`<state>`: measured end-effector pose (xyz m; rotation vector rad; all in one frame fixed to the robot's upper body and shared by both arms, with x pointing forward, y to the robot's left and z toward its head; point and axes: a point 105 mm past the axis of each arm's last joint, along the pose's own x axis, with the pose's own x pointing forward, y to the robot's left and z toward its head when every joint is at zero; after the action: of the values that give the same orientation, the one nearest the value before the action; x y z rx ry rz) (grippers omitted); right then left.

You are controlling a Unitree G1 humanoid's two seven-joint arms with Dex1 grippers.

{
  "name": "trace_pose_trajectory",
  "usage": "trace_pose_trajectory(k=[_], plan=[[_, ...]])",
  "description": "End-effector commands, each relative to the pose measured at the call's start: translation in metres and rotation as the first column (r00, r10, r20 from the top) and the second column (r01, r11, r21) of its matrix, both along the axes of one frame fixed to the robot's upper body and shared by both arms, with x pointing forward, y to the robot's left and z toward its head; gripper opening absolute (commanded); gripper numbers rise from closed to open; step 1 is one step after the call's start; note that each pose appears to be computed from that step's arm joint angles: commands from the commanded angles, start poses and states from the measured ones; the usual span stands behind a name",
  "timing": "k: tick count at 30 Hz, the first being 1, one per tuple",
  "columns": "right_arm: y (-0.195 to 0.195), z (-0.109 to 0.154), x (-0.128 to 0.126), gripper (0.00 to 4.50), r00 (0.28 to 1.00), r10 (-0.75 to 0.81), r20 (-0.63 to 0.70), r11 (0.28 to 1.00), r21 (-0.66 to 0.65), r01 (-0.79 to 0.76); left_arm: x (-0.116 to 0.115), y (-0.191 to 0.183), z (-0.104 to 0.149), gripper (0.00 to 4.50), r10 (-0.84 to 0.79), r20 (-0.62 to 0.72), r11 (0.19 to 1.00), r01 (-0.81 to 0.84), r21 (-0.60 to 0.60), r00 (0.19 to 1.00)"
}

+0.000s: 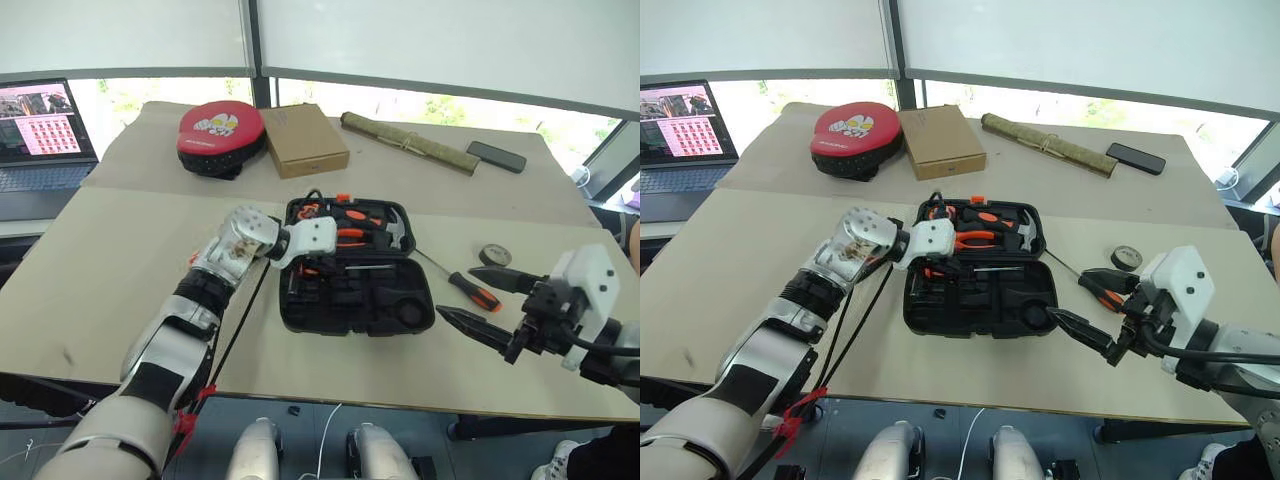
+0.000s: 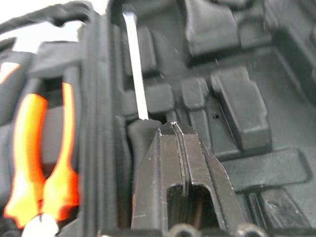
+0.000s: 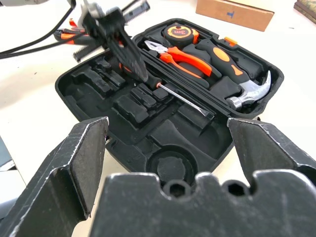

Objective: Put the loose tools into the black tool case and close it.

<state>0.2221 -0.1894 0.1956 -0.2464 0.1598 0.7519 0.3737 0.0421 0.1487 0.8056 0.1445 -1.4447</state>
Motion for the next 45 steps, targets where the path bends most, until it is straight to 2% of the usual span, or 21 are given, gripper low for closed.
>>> trace_pose_trajectory(k=[1, 8, 10, 12, 17, 20, 21, 25, 28, 30, 33, 34, 35, 36, 37, 39, 42, 45], plan=[[0.003, 0.008, -0.001, 4.50, 0.999, 0.003, 0.053, 1.000, 0.001, -0.003, 0.002, -0.006, 0.012, 0.01, -0.005, 0.045, 1.000, 0.006, -0.023, 0.999], [0.005, 0.008, 0.000, 4.50, 0.999, 0.012, 0.052, 1.000, 0.007, -0.012, 0.006, -0.010, -0.011, 0.01, 0.013, 0.061, 1.000, -0.014, 0.026, 0.998], [0.006, 0.007, 0.000, 4.50, 0.999, 0.011, 0.052, 1.000, 0.009, -0.012, 0.003, -0.007, -0.036, 0.01, -0.004, 0.069, 0.995, -0.003, 0.103, 0.998], [0.006, 0.007, 0.001, 4.50, 0.999, 0.011, 0.052, 1.000, 0.010, -0.012, -0.001, -0.005, -0.050, 0.01, -0.029, 0.073, 0.988, 0.018, 0.154, 0.997], [0.007, 0.006, -0.002, 4.50, 0.999, 0.008, 0.050, 1.000, 0.015, -0.009, 0.004, -0.010, -0.055, 0.01, -0.008, 0.108, 0.988, -0.009, 0.155, 0.994], [0.008, 0.004, -0.003, 4.50, 0.999, 0.005, 0.049, 1.000, 0.017, -0.006, 0.003, -0.013, -0.048, 0.01, -0.015, 0.093, 0.993, 0.004, 0.121, 0.996], [0.007, 0.004, -0.005, 4.50, 0.999, -0.001, 0.049, 1.000, 0.017, 0.000, 0.004, -0.013, -0.038, 0.01, -0.004, 0.073, 0.997, -0.002, 0.082, 0.997], [-0.010, -0.003, -0.015, 4.50, 0.995, -0.091, 0.029, 0.996, 0.003, 0.091, -0.004, -0.003, 0.023, 0.01, -0.010, -0.082, 0.987, -0.003, -0.159, 0.997], [-0.035, -0.012, -0.025, 4.50, 0.980, -0.199, -0.006, 0.980, -0.012, 0.199, -0.013, 0.012, 0.052, 0.73, -0.023, -0.145, 0.958, -0.019, -0.285, 0.989], [-0.057, -0.018, -0.035, 4.50, 0.960, -0.277, -0.037, 0.961, -0.020, 0.277, -0.021, 0.025, 0.063, 1.42, -0.028, -0.150, 0.943, -0.024, -0.332, 0.988], [-0.102, -0.025, -0.060, 4.50, 0.914, -0.394, -0.091, 0.918, -0.078, 0.388, -0.048, 0.048, 0.071, 2.46, -0.104, -0.250, 0.937, 0.010, -0.350, 0.963], [-0.115, -0.024, -0.066, 4.50, 0.900, -0.424, -0.104, 0.905, -0.086, 0.416, -0.056, 0.052, 0.073, 2.67, -0.125, -0.270, 0.935, 0.022, -0.355, 0.955], [-0.124, -0.024, -0.071, 4.50, 0.891, -0.440, -0.111, 0.897, -0.089, 0.432, -0.061, 0.055, 0.074, 3.19, -0.137, -0.280, 0.933, 0.028, -0.359, 0.950], [-0.131, -0.023, -0.074, 4.50, 0.884, -0.453, -0.119, 0.891, -0.090, 0.445, -0.065, 0.057, 0.076, 3.35, -0.146, -0.293, 0.929, 0.029, -0.369, 0.945], [-0.142, -0.025, -0.080, 4.50, 0.872, -0.468, -0.144, 0.884, -0.094, 0.458, -0.071, 0.061, 0.081, 3.82, -0.162, -0.311, 0.920, 0.030, -0.390, 0.936], [-0.156, -0.029, -0.088, 4.50, 0.862, -0.468, -0.195, 0.884, -0.095, 0.458, -0.080, 0.068, 0.085, 4.40, -0.168, -0.340, 0.917, 0.020, -0.399, 0.925], [-0.162, -0.039, -0.081, 4.50, 0.873, -0.434, -0.224, 0.901, -0.138, 0.412, -0.091, 0.073, 0.079, 4.40, -0.165, -0.339, 0.934, 0.036, -0.356, 0.926], [-0.154, -0.041, -0.054, 4.50, 0.907, -0.366, -0.208, 0.929, -0.130, 0.345, -0.097, 0.075, 0.074, 4.40, -0.160, -0.322, 0.942, 0.047, -0.331, 0.933]])
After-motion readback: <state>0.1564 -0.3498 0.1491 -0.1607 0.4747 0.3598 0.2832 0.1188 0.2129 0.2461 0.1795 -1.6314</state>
